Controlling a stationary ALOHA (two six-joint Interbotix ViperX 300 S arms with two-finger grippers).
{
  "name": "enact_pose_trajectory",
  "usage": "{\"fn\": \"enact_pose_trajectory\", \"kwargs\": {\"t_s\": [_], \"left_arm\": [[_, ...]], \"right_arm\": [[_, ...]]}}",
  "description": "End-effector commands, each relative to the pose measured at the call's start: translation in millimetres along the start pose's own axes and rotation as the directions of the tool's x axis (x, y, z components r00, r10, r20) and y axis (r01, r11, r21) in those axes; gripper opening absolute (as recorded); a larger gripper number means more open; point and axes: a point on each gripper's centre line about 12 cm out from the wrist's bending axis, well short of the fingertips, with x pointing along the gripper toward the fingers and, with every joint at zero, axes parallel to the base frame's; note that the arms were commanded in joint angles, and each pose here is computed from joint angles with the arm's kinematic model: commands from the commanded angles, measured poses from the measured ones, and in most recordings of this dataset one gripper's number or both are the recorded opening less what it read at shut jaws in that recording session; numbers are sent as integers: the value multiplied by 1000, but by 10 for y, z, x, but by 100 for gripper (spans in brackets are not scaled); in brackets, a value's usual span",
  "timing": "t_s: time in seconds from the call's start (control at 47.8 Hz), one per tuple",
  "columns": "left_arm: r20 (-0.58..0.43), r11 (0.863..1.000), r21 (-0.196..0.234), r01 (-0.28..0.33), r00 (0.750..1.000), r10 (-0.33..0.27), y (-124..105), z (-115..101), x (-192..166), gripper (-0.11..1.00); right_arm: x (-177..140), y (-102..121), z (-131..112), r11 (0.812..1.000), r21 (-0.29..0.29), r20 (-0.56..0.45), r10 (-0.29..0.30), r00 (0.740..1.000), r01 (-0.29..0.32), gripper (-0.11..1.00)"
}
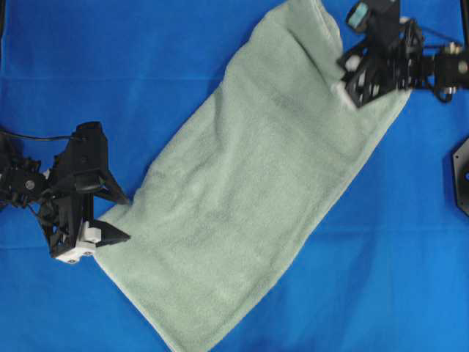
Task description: Fold a bath towel.
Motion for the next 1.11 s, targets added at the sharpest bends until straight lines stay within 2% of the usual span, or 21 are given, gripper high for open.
{"fn": "enact_pose_trajectory", "kwargs": {"t_s": [0.0,0.146,0.293,0.418,0.544,0.648,0.794,1.087], "left_arm": [[26,1000,6,14,1000,-14,-41,76,-18,76],[28,1000,21,13,1000,-13,-39,80,-18,76],[30,998,57,14,999,-16,-46,85,-19,76],[28,998,66,13,999,-15,-45,83,-16,76],[30,998,67,13,999,-15,-40,83,-18,76],[27,997,75,18,999,-20,-59,73,-18,76],[24,995,96,27,999,-29,-89,58,-19,76],[27,993,108,42,999,-45,-132,48,-20,76]], "right_arm": [[-134,317,39,999,-19,4,42,999,-42,12],[-156,814,-55,994,-58,-43,85,995,-88,12],[-156,1383,-57,986,-99,-58,132,990,-137,12],[-128,1764,-28,981,-131,-63,139,988,-146,12],[-89,2105,-30,979,-137,-72,144,987,-153,12],[-13,2224,-38,979,-140,-78,136,988,-146,12],[51,2224,-47,983,-119,-84,131,988,-141,12],[65,2337,-187,965,-97,-94,235,967,-244,12]]}}
